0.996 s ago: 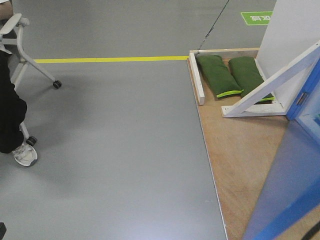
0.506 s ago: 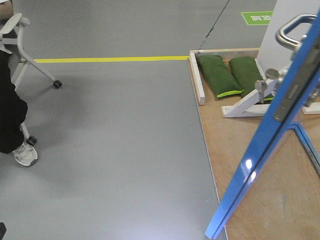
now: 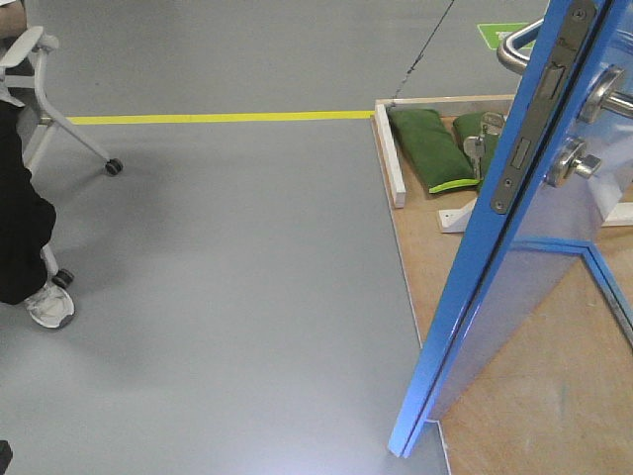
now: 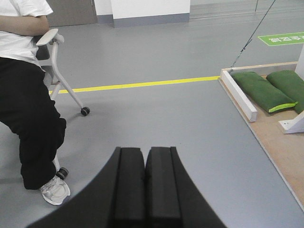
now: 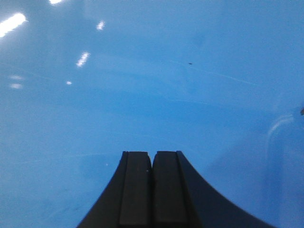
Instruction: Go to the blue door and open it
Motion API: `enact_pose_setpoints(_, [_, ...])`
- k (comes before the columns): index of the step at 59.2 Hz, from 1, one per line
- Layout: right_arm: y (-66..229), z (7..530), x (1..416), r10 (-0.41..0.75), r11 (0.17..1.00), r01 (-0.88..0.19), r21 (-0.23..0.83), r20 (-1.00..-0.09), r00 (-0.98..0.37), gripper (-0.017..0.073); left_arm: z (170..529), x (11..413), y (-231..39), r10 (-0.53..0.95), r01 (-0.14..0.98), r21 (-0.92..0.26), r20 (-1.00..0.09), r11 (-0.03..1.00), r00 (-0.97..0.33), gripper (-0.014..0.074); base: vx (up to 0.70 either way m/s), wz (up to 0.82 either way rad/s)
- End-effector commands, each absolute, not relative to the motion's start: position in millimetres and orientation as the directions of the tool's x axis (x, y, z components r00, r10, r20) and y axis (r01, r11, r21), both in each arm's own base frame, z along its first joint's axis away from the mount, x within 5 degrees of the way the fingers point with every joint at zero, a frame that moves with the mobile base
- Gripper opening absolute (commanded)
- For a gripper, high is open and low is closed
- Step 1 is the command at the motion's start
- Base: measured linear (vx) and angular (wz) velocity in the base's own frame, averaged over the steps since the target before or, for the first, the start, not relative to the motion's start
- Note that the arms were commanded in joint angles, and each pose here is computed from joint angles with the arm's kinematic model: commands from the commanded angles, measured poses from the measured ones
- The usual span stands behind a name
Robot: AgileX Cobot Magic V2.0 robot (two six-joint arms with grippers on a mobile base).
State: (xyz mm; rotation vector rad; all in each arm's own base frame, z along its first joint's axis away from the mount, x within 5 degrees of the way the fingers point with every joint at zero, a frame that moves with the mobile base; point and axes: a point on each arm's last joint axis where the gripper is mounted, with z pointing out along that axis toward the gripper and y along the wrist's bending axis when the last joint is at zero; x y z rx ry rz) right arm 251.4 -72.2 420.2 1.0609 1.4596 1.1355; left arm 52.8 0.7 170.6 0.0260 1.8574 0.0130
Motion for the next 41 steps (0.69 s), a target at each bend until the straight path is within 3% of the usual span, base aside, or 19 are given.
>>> enact_pose_setpoints(1, [-65, 436, 260, 0.971, 0.208, 0.017, 0.978, -0.204, -0.121, -0.0004, 189, 53, 0, 0.02, 0.015, 0.018, -0.986, 1.0, -0.163, 0.0071, 0.0, 0.0])
enact_pose_setpoints(20, [-47, 448, 294, 0.958, 0.214, -0.023, 0.977, -0.215, -0.191, -0.0004, 189, 53, 0, 0.02, 0.015, 0.018, -0.986, 1.0, -0.163, 0.0071, 0.0, 0.0])
enact_pose_setpoints(41, [-45, 444, 296, 0.953, 0.224, -0.014, 0.975, -0.222, -0.205, -0.0004, 189, 53, 0, 0.02, 0.015, 0.018, -0.986, 1.0, -0.163, 0.0071, 0.0, 0.0])
